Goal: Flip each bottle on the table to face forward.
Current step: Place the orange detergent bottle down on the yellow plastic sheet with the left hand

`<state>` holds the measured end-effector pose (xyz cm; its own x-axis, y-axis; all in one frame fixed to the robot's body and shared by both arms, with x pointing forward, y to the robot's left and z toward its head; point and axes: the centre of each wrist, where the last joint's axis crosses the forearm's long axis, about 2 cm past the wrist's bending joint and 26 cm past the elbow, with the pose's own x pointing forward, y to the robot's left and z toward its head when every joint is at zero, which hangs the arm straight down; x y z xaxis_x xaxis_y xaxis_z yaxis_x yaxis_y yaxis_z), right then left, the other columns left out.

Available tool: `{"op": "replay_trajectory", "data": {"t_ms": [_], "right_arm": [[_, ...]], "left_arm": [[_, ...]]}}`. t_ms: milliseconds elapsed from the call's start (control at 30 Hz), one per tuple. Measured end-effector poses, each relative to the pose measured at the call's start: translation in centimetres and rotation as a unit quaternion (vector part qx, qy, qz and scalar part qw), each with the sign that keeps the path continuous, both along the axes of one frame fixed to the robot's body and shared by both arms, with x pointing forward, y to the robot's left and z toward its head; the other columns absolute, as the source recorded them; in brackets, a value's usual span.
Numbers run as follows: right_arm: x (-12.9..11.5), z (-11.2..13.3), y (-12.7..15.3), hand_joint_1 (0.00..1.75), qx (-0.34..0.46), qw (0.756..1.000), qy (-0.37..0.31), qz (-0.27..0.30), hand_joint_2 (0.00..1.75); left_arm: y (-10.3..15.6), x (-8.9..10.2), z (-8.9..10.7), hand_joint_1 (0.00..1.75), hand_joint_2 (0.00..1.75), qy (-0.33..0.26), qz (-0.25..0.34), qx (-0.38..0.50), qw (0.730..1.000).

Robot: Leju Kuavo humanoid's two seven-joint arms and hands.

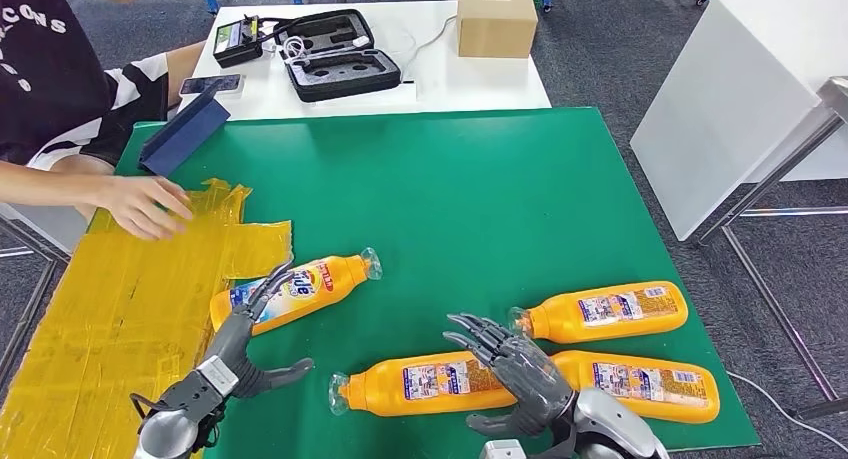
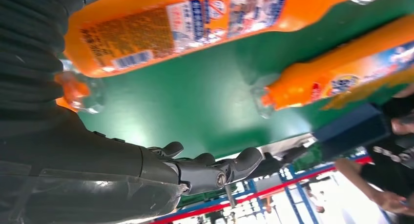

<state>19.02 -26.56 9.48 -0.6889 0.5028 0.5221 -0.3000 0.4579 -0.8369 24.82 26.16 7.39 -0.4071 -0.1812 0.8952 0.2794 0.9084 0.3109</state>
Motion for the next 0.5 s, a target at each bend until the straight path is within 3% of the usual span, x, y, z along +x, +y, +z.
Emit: {"op": "replay_trajectory", "data": {"t_ms": [267,500], "right_arm": [[0.0,-0.1,0.0,0.00,-0.083,0.994,-0.036,-0.059,1.75],[0.9,-0.3,1.5,0.00,-0.094,0.993,-0.042,-0.059,1.75]], "left_arm": [[-0.1,-1.6,-0.2,0.00,1.75,0.006,-0.006,-0.031,0.999],[-0.3,-2.4,-0.2,0.00,1.75,0.009,-0.007,-0.036,0.999]]}}
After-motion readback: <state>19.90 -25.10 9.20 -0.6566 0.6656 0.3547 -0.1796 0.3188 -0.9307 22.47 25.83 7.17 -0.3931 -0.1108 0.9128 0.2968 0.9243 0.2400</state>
